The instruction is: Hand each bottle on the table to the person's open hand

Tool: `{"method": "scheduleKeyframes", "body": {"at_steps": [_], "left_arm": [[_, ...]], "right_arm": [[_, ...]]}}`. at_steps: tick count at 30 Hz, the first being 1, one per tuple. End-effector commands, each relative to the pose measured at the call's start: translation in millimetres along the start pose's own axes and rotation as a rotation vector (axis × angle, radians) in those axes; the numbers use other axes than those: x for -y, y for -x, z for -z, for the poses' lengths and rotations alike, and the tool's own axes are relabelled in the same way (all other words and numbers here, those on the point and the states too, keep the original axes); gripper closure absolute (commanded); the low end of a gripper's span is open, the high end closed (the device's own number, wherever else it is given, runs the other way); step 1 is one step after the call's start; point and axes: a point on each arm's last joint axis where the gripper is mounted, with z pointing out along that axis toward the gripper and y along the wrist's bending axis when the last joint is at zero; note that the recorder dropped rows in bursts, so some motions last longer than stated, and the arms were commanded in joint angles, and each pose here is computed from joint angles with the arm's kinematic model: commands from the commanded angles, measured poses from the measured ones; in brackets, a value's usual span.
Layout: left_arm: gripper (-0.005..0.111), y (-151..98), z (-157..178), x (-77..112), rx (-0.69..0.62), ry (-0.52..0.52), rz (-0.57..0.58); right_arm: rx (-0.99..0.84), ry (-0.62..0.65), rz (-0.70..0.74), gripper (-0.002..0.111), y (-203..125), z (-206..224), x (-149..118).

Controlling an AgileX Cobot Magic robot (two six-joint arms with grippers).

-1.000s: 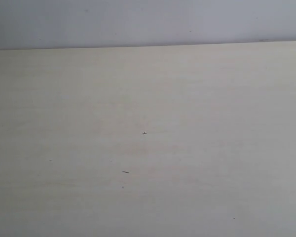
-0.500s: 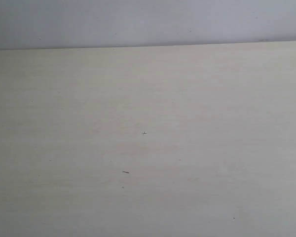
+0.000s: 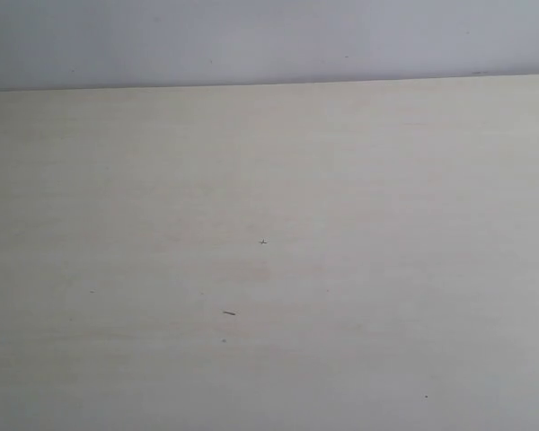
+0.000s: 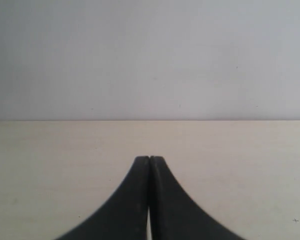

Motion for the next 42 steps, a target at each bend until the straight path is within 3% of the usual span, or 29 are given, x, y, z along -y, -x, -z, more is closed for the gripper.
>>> {"method": "scheduleKeyframes", "body": {"at_steps": [1,5,9,13,17,27,42], "left_arm": [[0.107,0.9,0.6,-0.1,0.010,0.001,-0.005],[0.107,0.9,0.6,-0.1,0.010,0.001,-0.005],[0.107,0.9,0.6,-0.1,0.010,0.001,-0.005],[0.107,0.5,0.6,-0.2,0.006,0.002,-0.005],[0.107,0.5,0.6,-0.2,0.006,0.002,-0.005],[0.107,0.5,0.6,-0.2,0.006,0.002,-0.005],[0.107,0.5,0.6,-0.2,0.006,0.002,-0.005]], "right_arm": [[0.191,-0.168,-0.077,0.108,16.2,2.3,6.6],[0.264,-0.287,-0.078,0.108,17.6,2.0,11.2],[0.270,-0.346,-0.080,0.108,-2.5,-7.5,13.6],[0.253,-0.336,-0.127,0.108,-30.5,-18.3,12.7],[0.212,-0.329,-0.217,0.108,-35.4,-19.4,12.5],[0.187,-0.372,-0.096,0.108,-35.9,-18.9,14.1],[0.186,-0.369,-0.121,0.108,-36.3,-19.0,14.0]]}}
